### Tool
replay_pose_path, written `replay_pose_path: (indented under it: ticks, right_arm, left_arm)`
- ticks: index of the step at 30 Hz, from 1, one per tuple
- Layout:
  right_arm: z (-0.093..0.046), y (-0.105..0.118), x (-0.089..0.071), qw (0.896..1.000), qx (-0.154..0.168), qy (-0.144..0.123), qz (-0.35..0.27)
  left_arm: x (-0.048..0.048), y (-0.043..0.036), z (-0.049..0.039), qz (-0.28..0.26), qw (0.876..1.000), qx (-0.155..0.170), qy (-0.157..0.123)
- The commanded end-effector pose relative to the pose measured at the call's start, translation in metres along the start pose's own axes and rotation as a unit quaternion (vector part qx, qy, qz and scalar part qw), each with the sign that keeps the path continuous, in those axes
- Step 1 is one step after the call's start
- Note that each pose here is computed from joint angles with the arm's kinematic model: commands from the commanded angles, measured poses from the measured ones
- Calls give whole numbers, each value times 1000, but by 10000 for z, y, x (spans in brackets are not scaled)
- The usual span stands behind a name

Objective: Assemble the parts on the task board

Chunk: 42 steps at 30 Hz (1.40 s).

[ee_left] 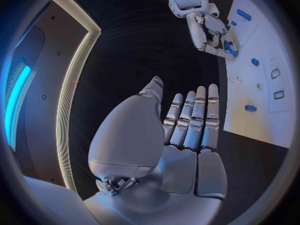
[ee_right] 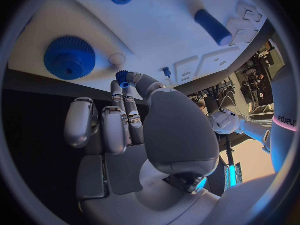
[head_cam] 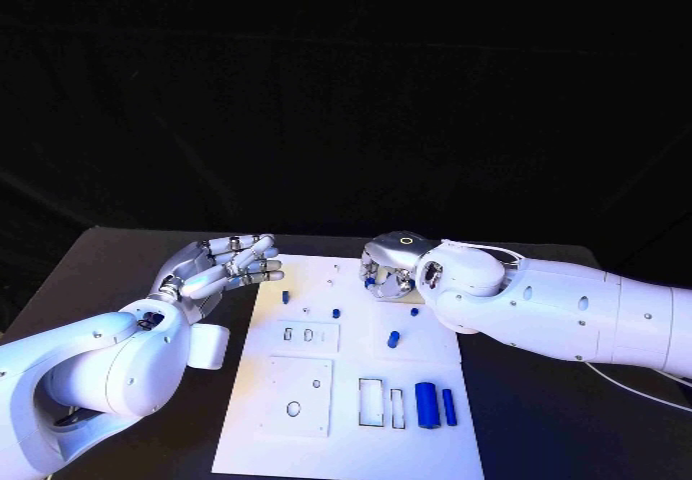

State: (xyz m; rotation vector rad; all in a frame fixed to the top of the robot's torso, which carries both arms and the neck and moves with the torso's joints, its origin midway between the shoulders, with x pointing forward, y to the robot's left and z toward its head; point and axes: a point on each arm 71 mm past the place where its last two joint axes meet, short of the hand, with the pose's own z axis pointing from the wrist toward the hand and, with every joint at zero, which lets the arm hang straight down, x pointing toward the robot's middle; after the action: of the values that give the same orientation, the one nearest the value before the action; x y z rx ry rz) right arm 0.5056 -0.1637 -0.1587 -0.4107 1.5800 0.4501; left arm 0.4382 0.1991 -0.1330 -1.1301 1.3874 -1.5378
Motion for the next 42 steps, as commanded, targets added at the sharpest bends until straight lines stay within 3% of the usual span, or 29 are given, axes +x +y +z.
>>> replay_pose_path:
  ticks: [1, 13, 21, 42]
  right_arm:
    - [40, 28, -84, 999, -1, -48, 3]
    - [235, 143, -130, 997, -5, -81, 6]
    - [351, 201, -131, 996, -8, -89, 6]
    - [438, 209, -76, 998, -3, -67, -1]
  left_arm:
    - [17, -13, 7, -4, 1000, 3, 9]
    - [25, -13, 9, -5, 1000, 3, 10]
    - [32, -12, 13, -5, 1000, 3, 11]
    - [40, -26, 6, -5, 1000, 3, 13]
